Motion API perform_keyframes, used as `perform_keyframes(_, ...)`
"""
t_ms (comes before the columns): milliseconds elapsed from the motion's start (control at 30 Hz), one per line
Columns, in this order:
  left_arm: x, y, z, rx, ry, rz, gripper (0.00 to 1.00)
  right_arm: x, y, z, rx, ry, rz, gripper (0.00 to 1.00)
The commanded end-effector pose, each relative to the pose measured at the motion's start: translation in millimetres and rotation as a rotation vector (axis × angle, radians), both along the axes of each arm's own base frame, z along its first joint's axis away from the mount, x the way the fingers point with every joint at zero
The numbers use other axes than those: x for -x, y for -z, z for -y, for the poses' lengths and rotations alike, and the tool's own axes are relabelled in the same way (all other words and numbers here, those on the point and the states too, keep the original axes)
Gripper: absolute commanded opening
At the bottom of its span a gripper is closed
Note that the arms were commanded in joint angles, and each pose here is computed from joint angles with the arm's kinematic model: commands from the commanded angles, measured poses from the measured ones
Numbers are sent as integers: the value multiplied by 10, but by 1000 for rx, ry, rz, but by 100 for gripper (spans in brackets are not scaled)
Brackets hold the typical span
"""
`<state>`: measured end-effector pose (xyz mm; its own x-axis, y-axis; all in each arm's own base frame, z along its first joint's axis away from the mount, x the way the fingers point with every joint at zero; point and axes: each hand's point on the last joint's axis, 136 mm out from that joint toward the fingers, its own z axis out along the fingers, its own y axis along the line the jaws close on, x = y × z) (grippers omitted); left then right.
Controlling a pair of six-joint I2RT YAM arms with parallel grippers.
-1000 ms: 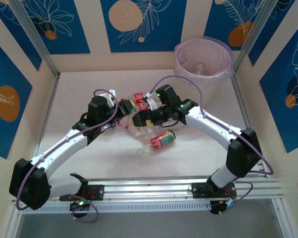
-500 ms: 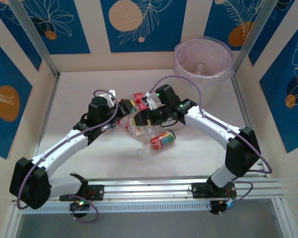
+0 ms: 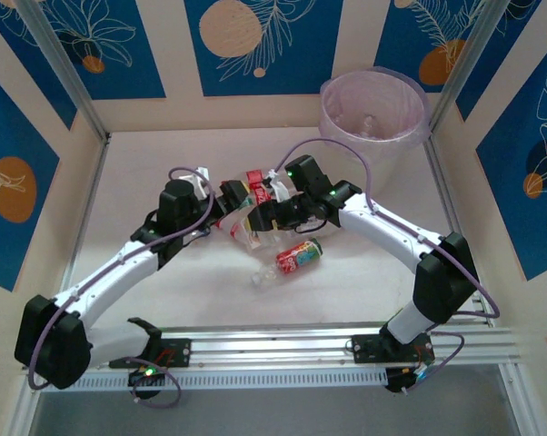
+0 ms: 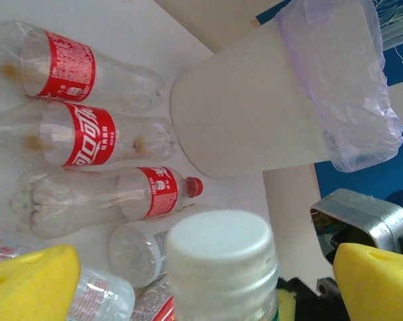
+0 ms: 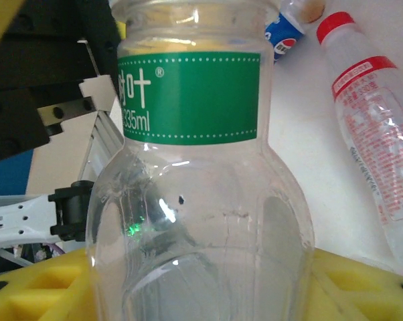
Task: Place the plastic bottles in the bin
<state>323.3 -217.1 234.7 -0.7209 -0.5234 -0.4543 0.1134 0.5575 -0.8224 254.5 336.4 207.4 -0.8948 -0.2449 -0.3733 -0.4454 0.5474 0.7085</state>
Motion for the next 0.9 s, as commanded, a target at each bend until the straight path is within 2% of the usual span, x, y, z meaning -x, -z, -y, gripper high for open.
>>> perform_keyframes(0, 69, 79, -264, -52, -50, -9, 97, -96, -185, 102, 46, 18, 80, 58)
perform_keyframes(200, 247, 372, -665, -163, -125, -87, 97, -222, -686, 378, 135, 70, 272, 55)
perform_keyframes(367, 403, 603, -889, -359, -130, -156, 96, -421, -1262, 678, 184, 144, 461, 51)
perform_keyframes(500, 512, 724, -1028, -481, -122, -197, 96, -702, -1755, 1036, 233, 263, 614, 48)
perform_keyframes(667, 601, 815, -1033, -490, -106, -219, 96, -1162, -2286, 1621, 304, 468, 782, 44)
perform_keyframes(867, 706, 910, -914, -482, -68, -229, 95, -1743, -2498, 2285, 404, 665, 842, 37)
